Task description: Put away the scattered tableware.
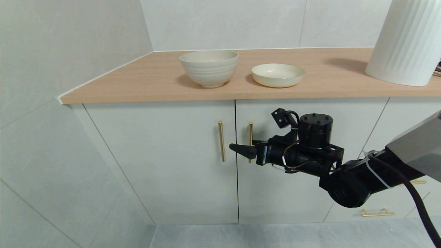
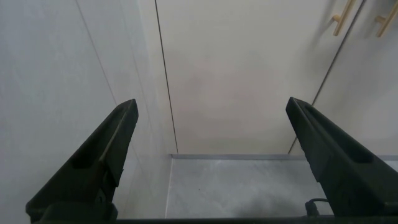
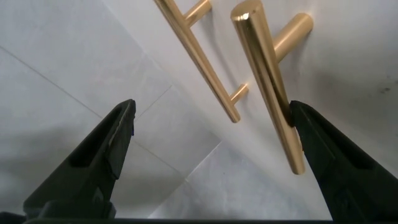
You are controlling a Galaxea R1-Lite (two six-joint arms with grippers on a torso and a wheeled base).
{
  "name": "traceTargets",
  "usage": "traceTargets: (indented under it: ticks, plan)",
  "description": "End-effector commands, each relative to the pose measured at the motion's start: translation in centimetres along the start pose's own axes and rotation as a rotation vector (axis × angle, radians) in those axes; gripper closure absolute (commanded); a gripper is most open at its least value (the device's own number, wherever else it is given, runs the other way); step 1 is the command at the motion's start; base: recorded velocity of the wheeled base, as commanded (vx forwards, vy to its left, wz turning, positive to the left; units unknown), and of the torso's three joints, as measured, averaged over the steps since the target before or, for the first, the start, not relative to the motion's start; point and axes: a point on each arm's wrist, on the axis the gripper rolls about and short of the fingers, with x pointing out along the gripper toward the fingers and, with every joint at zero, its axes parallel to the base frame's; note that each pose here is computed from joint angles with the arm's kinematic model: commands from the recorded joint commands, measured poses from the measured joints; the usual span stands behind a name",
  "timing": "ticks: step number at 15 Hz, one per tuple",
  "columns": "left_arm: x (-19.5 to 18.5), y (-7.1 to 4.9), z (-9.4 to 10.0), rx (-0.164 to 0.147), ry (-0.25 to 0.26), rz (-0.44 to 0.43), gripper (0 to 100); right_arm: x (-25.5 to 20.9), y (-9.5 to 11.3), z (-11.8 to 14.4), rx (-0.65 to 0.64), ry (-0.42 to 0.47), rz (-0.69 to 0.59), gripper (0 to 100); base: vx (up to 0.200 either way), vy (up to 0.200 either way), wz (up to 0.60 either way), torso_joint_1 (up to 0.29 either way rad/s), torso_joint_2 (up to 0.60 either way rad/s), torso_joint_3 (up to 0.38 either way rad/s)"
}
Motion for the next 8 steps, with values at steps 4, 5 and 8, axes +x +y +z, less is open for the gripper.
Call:
traceTargets:
  ticks: [4, 5, 8]
  plan:
    - [0.0, 0.0, 0.0, 0.0, -0.001, 0.0, 0, -0.1, 1.1, 0.3, 0.026, -0.005, 0.03, 0, 0.0, 0.0, 0.0, 0.0, 0.0, 0.0]
    - [0.0, 0.0, 0.0, 0.0, 0.001, 0.0, 0, -0.3, 1.3, 0.4, 0.039, -0.005, 0.034, 0, 0.0, 0.0, 0.0, 0.0, 0.0, 0.0]
    - [0.0, 0.0, 0.0, 0.0, -0.001, 0.0, 0, -1.5, 2.6, 0.3, 0.051, 0.015, 0.068, 0, 0.0, 0.0, 0.0, 0.0, 0.0, 0.0]
